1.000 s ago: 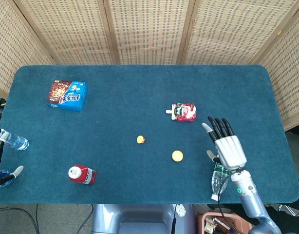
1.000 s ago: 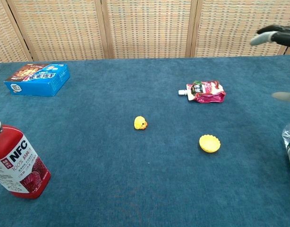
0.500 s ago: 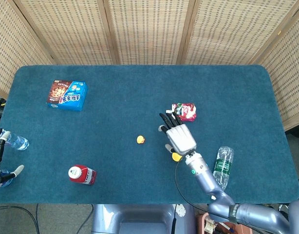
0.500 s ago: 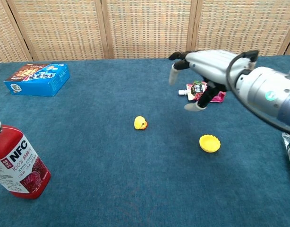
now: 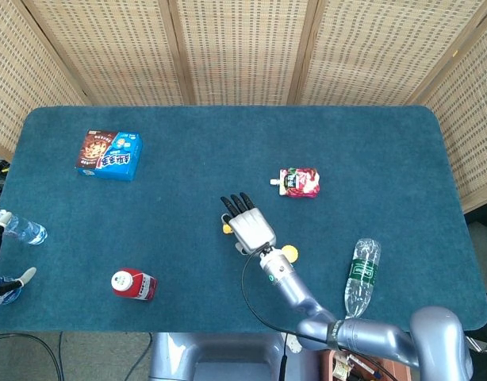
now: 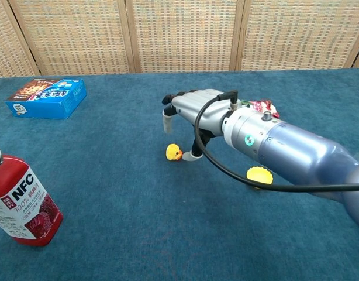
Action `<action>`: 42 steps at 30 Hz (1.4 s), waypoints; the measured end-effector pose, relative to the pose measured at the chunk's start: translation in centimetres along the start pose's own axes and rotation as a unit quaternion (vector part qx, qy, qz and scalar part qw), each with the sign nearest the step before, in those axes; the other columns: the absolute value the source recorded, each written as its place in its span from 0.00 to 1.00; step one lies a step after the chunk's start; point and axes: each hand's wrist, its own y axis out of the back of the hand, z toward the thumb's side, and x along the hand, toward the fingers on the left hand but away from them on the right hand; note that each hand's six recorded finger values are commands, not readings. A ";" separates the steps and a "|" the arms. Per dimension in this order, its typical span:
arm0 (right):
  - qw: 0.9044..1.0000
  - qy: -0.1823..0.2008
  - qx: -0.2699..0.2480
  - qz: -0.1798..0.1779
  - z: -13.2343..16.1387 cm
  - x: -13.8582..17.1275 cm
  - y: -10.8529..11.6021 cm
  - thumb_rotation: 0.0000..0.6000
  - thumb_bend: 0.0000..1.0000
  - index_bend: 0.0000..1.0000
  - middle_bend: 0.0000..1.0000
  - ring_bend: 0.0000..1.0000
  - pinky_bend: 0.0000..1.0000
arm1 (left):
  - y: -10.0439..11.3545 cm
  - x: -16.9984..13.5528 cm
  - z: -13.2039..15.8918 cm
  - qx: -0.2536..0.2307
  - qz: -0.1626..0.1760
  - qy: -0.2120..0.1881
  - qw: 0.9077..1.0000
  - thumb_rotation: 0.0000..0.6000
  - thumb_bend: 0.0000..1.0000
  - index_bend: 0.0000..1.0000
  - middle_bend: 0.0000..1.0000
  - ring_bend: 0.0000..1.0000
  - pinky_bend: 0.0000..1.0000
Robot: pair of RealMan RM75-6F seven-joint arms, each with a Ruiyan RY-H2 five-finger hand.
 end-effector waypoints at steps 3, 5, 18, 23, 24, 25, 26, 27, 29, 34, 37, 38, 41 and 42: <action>1.000 0.000 0.000 0.004 0.3 -0.6 -0.2 1.00 0.21 0.36 0.05 0.00 0.00 | 0.0 0.1 -0.1 0.000 -0.001 0.002 1.000 1.00 0.08 0.00 0.00 0.00 0.00; 1.000 -0.002 0.001 0.008 0.3 -0.9 -0.4 1.00 0.21 0.36 0.05 0.00 0.00 | 0.0 0.0 -0.2 -0.001 -0.001 0.003 1.000 1.00 0.08 0.00 0.00 0.00 0.00; 0.999 -0.006 0.014 0.036 0.9 -3.9 -1.8 1.00 0.21 0.37 0.05 0.00 0.00 | 0.0 0.3 -0.8 0.001 -0.001 0.015 1.000 1.00 0.08 0.00 0.00 0.00 0.00; 0.999 -0.010 0.020 0.046 0.7 -4.5 -2.3 1.00 0.21 0.38 0.06 0.00 0.00 | -0.3 0.4 -0.9 0.003 -0.005 0.016 1.000 1.00 0.08 0.00 0.00 0.00 0.00; 0.999 -0.011 0.021 0.047 0.6 -4.6 -2.4 1.00 0.21 0.39 0.06 0.00 0.00 | -0.3 0.5 -0.9 0.003 -0.005 0.017 1.000 1.00 0.08 0.00 0.00 0.00 0.00; 0.998 -0.011 0.024 0.049 0.6 -4.6 -2.5 1.00 0.21 0.39 0.06 0.00 0.00 | -0.3 0.5 -0.9 0.003 -0.005 0.018 1.000 1.00 0.08 0.00 0.00 0.00 0.00; 0.998 -0.012 0.026 0.051 0.5 -4.7 -2.6 1.00 0.21 0.39 0.07 0.00 0.00 | -0.3 0.5 -1.0 0.003 -0.006 0.018 1.000 1.00 0.08 0.00 0.00 0.00 0.00; 0.998 -0.013 0.026 0.053 0.4 -4.8 -2.7 1.00 0.21 0.40 0.07 0.00 0.00 | -0.3 0.5 -1.0 0.003 -0.006 0.018 1.000 1.00 0.08 0.00 0.00 0.00 0.00; 0.998 -0.015 0.027 0.056 0.3 -4.8 -2.9 1.00 0.21 0.41 0.08 0.00 0.00 | -0.4 0.5 -1.0 0.003 -0.007 0.018 1.000 1.00 0.08 0.00 0.00 0.00 0.00; 0.997 -0.018 0.031 0.061 -0.1 -4.8 -3.1 1.00 0.21 0.43 0.10 0.00 0.00 | -0.4 0.5 -1.0 0.003 -0.008 0.019 1.000 1.00 0.08 0.00 0.00 0.00 0.00; 0.997 -0.019 0.033 0.063 -0.1 -4.8 -3.2 1.00 0.21 0.45 0.12 0.00 0.00 | -0.5 0.5 -0.9 0.004 -0.008 0.017 1.000 1.00 0.08 0.00 0.00 0.00 0.00; 0.997 -0.018 0.034 0.063 -0.1 -4.8 -3.2 1.00 0.21 0.47 0.13 0.00 0.00 | -0.5 0.5 -0.9 0.004 -0.009 0.017 1.000 1.00 0.08 0.00 0.00 0.00 0.00; 0.997 -0.017 0.037 0.062 0.1 -4.7 -3.2 1.00 0.21 0.50 0.16 0.00 0.00 | -0.6 0.5 -0.8 0.005 -0.010 0.016 1.000 1.00 0.08 0.00 0.00 0.00 0.00; 0.997 -0.016 0.037 0.061 0.1 -4.7 -3.2 1.00 0.21 0.50 0.17 0.00 0.00 | -0.6 0.5 -0.8 0.005 -0.010 0.016 1.000 1.00 0.08 0.00 0.00 0.00 0.00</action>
